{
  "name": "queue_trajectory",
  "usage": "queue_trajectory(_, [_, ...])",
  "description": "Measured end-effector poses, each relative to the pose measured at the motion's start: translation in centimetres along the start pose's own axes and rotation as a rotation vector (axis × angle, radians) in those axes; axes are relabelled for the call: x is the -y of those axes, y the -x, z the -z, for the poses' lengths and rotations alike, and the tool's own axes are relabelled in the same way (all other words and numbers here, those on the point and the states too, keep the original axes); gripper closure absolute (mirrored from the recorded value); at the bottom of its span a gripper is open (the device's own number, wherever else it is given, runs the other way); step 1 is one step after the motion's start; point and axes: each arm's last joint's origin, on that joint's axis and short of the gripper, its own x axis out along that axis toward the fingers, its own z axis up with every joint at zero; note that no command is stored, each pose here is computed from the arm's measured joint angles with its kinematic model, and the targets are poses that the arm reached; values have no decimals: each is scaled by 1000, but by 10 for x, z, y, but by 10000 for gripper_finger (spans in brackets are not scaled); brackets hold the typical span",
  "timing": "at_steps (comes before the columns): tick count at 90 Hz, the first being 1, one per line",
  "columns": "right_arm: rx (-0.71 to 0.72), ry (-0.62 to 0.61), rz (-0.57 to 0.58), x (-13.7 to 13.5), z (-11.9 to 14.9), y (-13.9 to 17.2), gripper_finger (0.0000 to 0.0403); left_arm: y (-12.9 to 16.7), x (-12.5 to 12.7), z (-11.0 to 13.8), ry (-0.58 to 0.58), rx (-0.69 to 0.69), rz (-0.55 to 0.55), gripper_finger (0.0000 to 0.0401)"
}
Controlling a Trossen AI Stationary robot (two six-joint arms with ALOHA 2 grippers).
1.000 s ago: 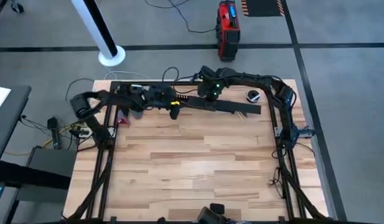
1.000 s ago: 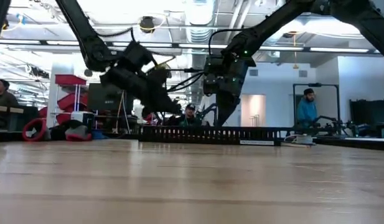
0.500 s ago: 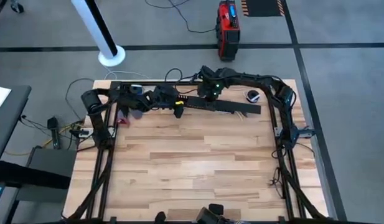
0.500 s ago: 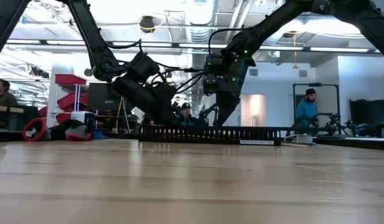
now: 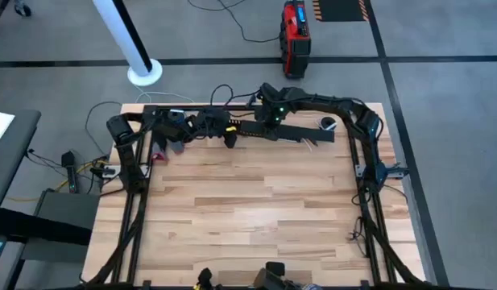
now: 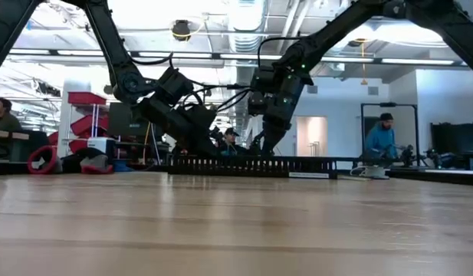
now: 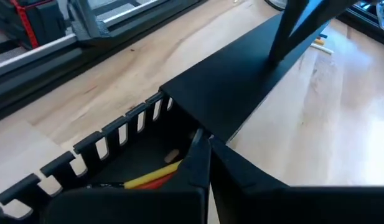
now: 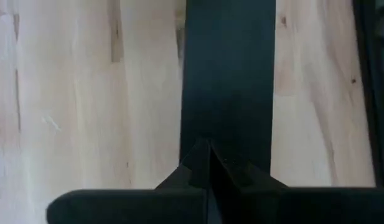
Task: Ziptie cables
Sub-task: Close the black cable duct
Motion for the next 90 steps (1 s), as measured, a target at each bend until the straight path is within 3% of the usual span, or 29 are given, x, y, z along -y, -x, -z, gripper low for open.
queue_trajectory(17, [-26, -8, 81, -1, -1, 21, 403, 0, -3, 2, 13, -16, -12, 401])
queue_trajectory(28, [-90, -41, 117, 4, 10, 17, 403, -1, -3, 6, 16, -41, -18, 401])
queue_trajectory(53, [-34, -131, 245, 28, 25, 9, 403, 0, -5, 4, 13, -28, -19, 401])
queue_trajectory(90, [-3, -213, 282, 52, 35, 10, 403, 2, -12, 1, 53, -7, -31, 401])
